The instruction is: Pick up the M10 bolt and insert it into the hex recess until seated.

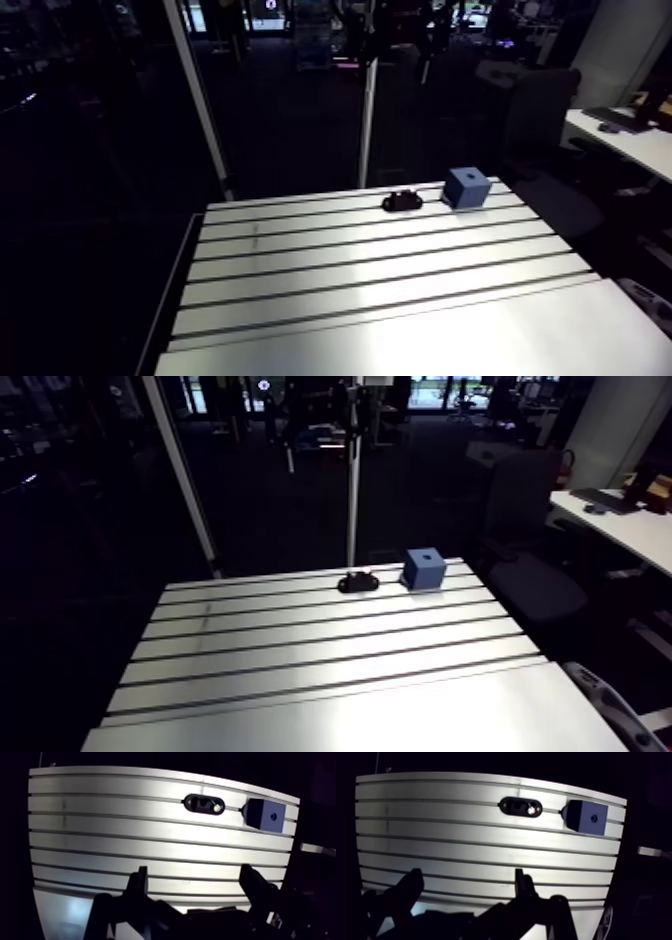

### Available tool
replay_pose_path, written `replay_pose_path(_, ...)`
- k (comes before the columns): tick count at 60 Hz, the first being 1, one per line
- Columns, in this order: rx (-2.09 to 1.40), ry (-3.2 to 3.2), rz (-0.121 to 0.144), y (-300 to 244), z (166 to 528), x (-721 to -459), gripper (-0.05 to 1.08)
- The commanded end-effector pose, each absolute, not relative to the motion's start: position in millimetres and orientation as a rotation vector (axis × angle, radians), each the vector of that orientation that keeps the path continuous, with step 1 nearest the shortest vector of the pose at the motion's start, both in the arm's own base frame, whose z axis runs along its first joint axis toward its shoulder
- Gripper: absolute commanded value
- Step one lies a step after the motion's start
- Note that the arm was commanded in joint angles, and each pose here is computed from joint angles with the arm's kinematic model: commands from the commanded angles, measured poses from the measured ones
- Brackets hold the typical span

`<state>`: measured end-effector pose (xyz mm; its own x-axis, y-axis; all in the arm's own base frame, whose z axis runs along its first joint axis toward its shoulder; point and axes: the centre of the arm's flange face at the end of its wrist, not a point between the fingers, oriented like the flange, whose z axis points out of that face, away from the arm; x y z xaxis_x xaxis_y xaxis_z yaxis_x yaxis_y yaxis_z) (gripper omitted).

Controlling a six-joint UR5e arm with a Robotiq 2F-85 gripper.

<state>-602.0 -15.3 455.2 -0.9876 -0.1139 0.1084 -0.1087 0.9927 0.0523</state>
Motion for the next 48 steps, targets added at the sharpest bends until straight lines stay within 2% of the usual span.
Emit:
replay_pose_path(1, 0.125, -2.952, -0.007, 64.1, 399.2, -630.2, 0.01)
replay_pose_path(8, 0.119, -2.96, -0.008, 66.5, 383.8, -633.1, 0.01)
replay_pose_path(20, 0.112, -2.945, -0.033, 73.7, 366.1, -644.7, 0.01)
replay_pose_path(30, 0.097, -2.97, -0.021, 75.5, 349.0, -649.4, 0.01)
replay_pose_path(34, 0.091, -2.968, -0.026, 76.7, 343.3, -652.0, 0.01)
replay_pose_path(35, 0.09, -2.962, -0.038, 77.8, 340.5, -653.8, 0.01)
replay_pose_path(36, 0.09, -2.962, -0.038, 77.8, 340.5, -653.8, 0.01)
replay_pose_path(38, 0.097, -2.953, -0.066, 79.5, 336.2, -657.1, 0.01)
replay_pose_path(40, 0.097, -2.953, -0.066, 79.5, 336.2, -657.1, 0.01)
replay_pose_path(41, 0.098, -2.957, -0.08, 81.0, 332.3, -658.5, 0.01)
replay_pose_path(45, 0.098, -2.971, -0.1, 82.6, 324.5, -660.2, 0.01)
replay_pose_path(48, 0.094, -2.984, -0.102, 83.6, 316.7, -662.0, 0.01)
